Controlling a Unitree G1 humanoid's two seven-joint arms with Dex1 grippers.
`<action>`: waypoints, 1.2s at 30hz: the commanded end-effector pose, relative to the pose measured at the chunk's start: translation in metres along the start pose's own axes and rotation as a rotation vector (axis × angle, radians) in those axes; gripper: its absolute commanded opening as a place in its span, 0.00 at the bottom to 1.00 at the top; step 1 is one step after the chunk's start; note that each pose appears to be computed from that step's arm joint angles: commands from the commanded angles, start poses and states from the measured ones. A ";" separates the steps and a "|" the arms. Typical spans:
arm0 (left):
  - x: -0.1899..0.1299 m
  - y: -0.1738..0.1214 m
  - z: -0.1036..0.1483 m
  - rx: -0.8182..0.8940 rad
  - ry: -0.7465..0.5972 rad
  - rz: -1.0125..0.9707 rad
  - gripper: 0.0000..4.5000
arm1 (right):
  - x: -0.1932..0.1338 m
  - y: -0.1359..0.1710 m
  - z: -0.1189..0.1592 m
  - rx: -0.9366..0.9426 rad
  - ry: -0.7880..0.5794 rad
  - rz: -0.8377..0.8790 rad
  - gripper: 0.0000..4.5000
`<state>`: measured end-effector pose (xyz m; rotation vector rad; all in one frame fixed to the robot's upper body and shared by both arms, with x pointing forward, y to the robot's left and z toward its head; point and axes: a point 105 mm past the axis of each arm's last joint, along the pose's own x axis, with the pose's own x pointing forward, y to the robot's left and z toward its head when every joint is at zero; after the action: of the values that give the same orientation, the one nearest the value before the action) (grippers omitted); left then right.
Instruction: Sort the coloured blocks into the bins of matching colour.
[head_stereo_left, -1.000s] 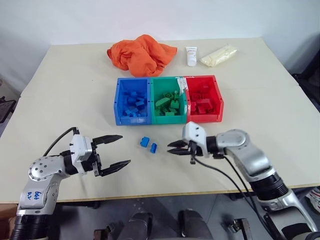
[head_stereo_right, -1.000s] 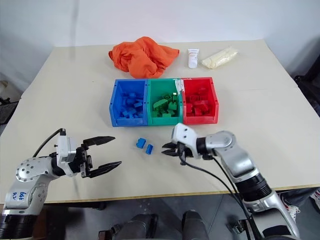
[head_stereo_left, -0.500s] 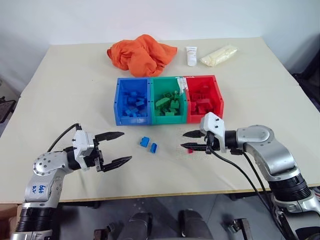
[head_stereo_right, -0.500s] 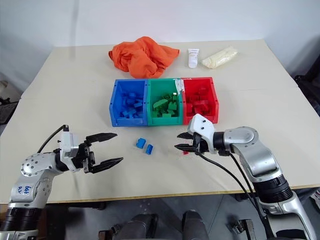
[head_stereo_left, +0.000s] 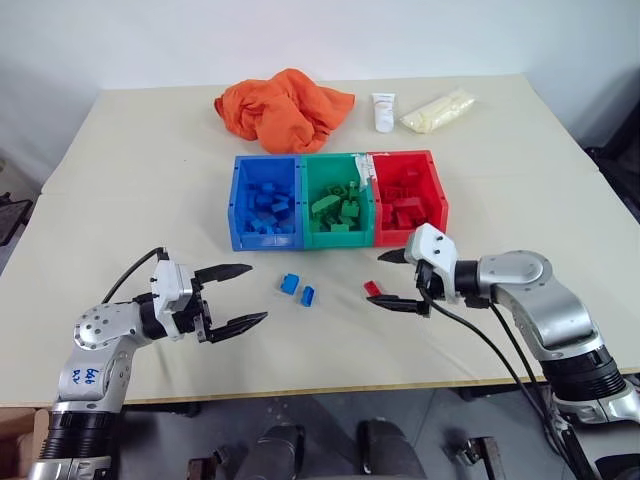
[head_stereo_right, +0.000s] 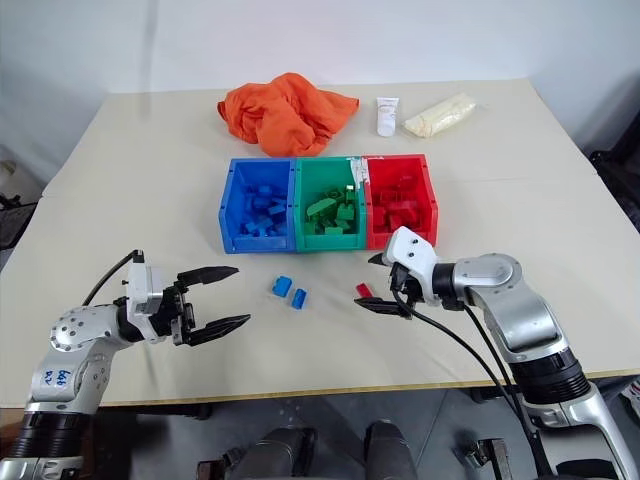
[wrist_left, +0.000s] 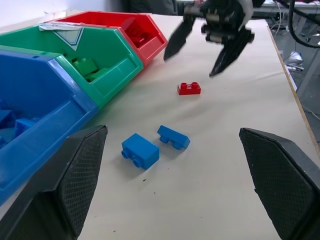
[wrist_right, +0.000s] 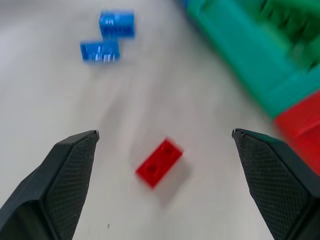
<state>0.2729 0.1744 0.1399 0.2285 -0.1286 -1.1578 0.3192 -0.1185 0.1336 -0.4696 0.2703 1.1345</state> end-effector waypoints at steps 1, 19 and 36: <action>0.002 0.000 0.007 0.035 -0.016 -0.005 1.00 | 0.009 0.001 -0.001 -0.002 -0.021 0.004 0.99; -0.002 0.003 0.008 0.041 -0.011 0.007 1.00 | 0.011 0.003 -0.008 -0.002 -0.024 -0.002 0.10; 0.014 0.017 0.011 0.061 -0.023 -0.063 1.00 | -0.038 -0.096 0.070 -0.163 -0.189 -0.389 0.10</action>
<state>0.2917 0.1677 0.1479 0.2549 -0.1474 -1.2142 0.3814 -0.1386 0.2214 -0.5125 -0.0283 0.8731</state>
